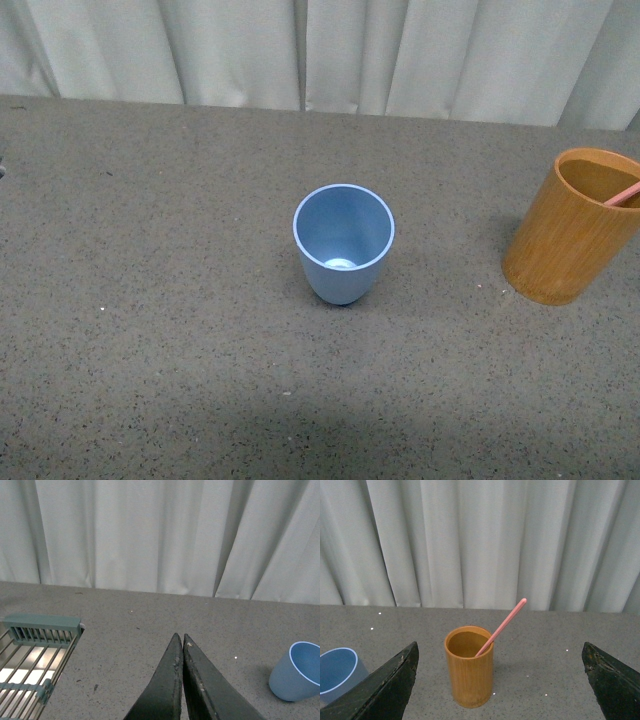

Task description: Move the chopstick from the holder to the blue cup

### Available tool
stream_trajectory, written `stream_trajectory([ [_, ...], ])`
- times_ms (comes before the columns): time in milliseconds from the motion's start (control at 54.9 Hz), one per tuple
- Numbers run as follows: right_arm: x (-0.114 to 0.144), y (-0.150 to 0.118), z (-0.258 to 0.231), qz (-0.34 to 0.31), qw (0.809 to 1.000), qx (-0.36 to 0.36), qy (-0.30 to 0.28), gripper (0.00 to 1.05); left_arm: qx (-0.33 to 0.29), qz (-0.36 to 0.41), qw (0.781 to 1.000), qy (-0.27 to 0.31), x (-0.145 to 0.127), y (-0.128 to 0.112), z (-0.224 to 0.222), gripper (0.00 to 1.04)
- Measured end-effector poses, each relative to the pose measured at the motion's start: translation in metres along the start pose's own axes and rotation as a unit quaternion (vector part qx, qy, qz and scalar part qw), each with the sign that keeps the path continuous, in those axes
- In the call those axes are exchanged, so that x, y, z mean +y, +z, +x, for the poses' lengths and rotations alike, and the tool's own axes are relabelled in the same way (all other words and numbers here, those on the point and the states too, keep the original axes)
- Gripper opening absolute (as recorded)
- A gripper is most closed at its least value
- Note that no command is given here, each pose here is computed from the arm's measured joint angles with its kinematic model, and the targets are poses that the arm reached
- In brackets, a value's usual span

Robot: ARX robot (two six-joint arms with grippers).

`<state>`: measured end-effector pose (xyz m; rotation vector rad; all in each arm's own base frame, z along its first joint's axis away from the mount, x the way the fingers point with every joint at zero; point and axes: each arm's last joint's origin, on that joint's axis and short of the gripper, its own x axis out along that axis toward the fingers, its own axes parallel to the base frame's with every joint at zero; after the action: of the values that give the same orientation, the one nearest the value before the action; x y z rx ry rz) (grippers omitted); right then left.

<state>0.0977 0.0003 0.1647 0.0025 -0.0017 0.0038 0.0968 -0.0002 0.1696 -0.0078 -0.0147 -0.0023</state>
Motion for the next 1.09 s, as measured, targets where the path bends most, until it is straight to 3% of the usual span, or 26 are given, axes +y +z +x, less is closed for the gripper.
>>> stream_trajectory([
  [146, 0.0, 0.0, 0.0, 0.0, 1.0, 0.0, 0.0, 0.95, 0.0, 0.0, 1.0, 0.0, 0.0, 0.0, 0.0, 0.04],
  [182, 0.0, 0.0, 0.0, 0.0, 1.0, 0.0, 0.0, 0.95, 0.0, 0.0, 1.0, 0.0, 0.0, 0.0, 0.0, 0.09],
  [364, 0.0, 0.0, 0.0, 0.0, 1.0, 0.0, 0.0, 0.95, 0.0, 0.0, 1.0, 0.0, 0.0, 0.0, 0.0, 0.41],
  [455, -0.002, 0.001, 0.003, 0.042, 0.999, 0.022, 0.011, 0.95, 0.0, 0.0, 1.0, 0.0, 0.0, 0.0, 0.0, 0.55],
  [546, -0.011, 0.011, 0.017, 0.087, 0.995, 0.027, -0.026, 0.95, 0.0, 0.0, 1.0, 0.0, 0.0, 0.0, 0.0, 0.71],
  [710, -0.027, 0.032, 0.064, 0.089, 0.994, 0.024, -0.058, 0.95, 0.0, 0.0, 1.0, 0.0, 0.0, 0.0, 0.0, 1.0],
  [1092, -0.034, 0.021, 0.143, 0.09, 0.979, 0.15, -0.105, 0.95, 0.0, 0.001, 1.0, 0.0, 0.0, 0.0, 0.0, 0.98],
])
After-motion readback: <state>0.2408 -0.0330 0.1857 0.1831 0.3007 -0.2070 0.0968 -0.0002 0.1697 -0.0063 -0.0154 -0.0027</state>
